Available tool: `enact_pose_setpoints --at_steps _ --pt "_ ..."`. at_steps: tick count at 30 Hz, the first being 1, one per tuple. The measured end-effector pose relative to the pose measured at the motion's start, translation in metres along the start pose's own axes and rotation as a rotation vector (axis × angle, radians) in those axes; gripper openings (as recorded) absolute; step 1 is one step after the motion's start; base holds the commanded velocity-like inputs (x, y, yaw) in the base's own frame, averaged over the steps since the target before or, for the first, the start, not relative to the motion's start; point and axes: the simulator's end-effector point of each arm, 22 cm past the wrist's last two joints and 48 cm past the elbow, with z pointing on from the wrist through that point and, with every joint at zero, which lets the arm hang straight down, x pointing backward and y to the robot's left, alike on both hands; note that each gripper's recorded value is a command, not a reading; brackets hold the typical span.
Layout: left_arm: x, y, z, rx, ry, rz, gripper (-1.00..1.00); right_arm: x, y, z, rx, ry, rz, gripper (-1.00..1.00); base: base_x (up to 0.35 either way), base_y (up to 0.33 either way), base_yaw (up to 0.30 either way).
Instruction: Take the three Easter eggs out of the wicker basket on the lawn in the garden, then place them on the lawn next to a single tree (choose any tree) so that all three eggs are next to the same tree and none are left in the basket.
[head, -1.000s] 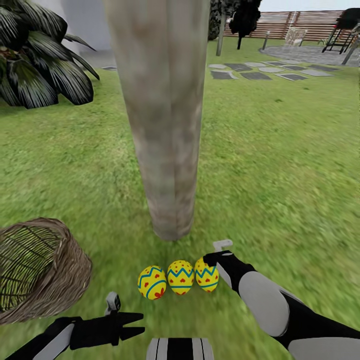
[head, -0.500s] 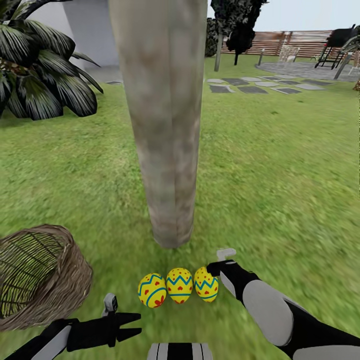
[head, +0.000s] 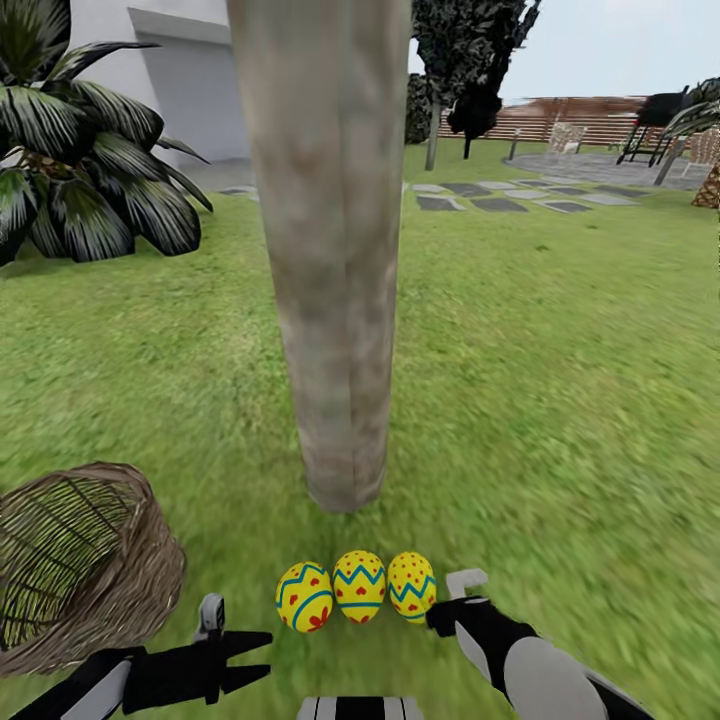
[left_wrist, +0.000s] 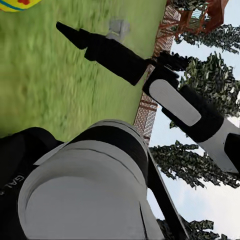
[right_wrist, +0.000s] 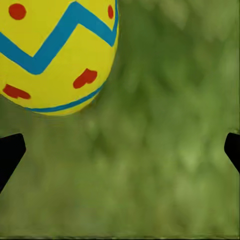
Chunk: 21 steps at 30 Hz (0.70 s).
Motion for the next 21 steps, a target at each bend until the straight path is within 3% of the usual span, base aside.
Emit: enact_pose_setpoints --at_steps 5,7,9,13,21 --pt "-0.002 0.018 -0.004 -0.075 -0.019 -0.013 1.0 0.031 0.002 -0.004 0.003 0.032 -0.001 1.0 -0.031 0.0 0.0" --pt "-0.001 0.034 -0.012 -0.124 -0.037 -0.034 1.0 0.036 0.001 -0.006 0.004 0.034 0.0 1.0 -0.252 0.0 0.0" --pt "-0.002 0.04 -0.014 -0.14 -0.056 -0.029 1.0 0.039 0.002 -0.008 0.003 0.034 0.0 1.0 -0.245 0.0 0.0" --pt "-0.007 0.036 -0.016 -0.146 -0.082 0.01 1.0 0.041 0.001 -0.014 0.004 0.033 0.001 1.0 -0.074 0.0 0.0" --pt "-0.011 0.02 -0.021 -0.15 -0.099 0.044 1.0 0.052 -0.004 -0.028 0.007 0.056 0.0 1.0 -0.004 0.0 0.0"
